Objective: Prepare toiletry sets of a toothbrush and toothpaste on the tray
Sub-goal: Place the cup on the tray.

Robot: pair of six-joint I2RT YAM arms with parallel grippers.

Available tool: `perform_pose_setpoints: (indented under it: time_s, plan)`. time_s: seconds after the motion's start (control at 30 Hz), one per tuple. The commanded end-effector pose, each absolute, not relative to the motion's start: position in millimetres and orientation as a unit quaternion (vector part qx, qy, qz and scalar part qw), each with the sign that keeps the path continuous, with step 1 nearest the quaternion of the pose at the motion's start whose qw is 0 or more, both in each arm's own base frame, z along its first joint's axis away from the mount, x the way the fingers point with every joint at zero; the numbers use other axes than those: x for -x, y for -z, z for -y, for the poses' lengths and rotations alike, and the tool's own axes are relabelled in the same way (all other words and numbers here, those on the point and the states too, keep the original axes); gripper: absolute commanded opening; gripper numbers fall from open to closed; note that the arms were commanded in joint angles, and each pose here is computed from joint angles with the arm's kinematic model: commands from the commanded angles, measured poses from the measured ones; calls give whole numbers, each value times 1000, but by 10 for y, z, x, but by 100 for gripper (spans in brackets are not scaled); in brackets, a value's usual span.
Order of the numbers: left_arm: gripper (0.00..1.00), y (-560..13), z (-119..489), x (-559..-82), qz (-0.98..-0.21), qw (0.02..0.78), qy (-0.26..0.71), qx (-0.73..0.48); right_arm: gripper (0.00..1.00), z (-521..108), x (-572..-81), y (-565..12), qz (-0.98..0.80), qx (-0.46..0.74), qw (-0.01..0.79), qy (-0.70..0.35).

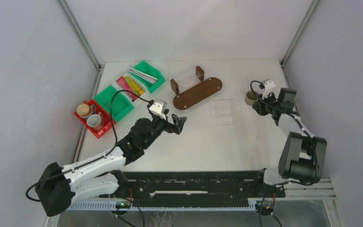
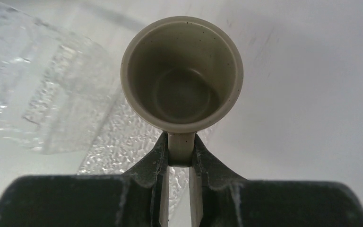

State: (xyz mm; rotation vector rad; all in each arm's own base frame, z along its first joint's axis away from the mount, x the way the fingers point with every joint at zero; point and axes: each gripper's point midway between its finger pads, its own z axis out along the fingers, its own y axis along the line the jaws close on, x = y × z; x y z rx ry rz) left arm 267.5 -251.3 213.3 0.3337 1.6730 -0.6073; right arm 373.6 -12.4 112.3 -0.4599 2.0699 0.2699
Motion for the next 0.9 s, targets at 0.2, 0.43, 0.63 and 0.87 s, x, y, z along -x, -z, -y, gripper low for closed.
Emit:
perform_pose_setpoints:
  time_s: [0.2,0.43,0.63,0.87]
  plan:
    - [100,-2318,2498,-2664,-694,646,283,-144,1,152,-4245,-1116,-837,240,488,-67]
    - [100,-2313,2508,-2668,-696,644,283,-146,2,117,-4436,-894,-860,236,449,-63]
    - [100,-2305,2527,-2674,-697,641,284,-149,5,126,-4426,-708,-870,243,424,-64]
    - [100,-2301,2556,-2683,-700,637,284,-156,9,45,-4402,-598,-873,258,409,-70]
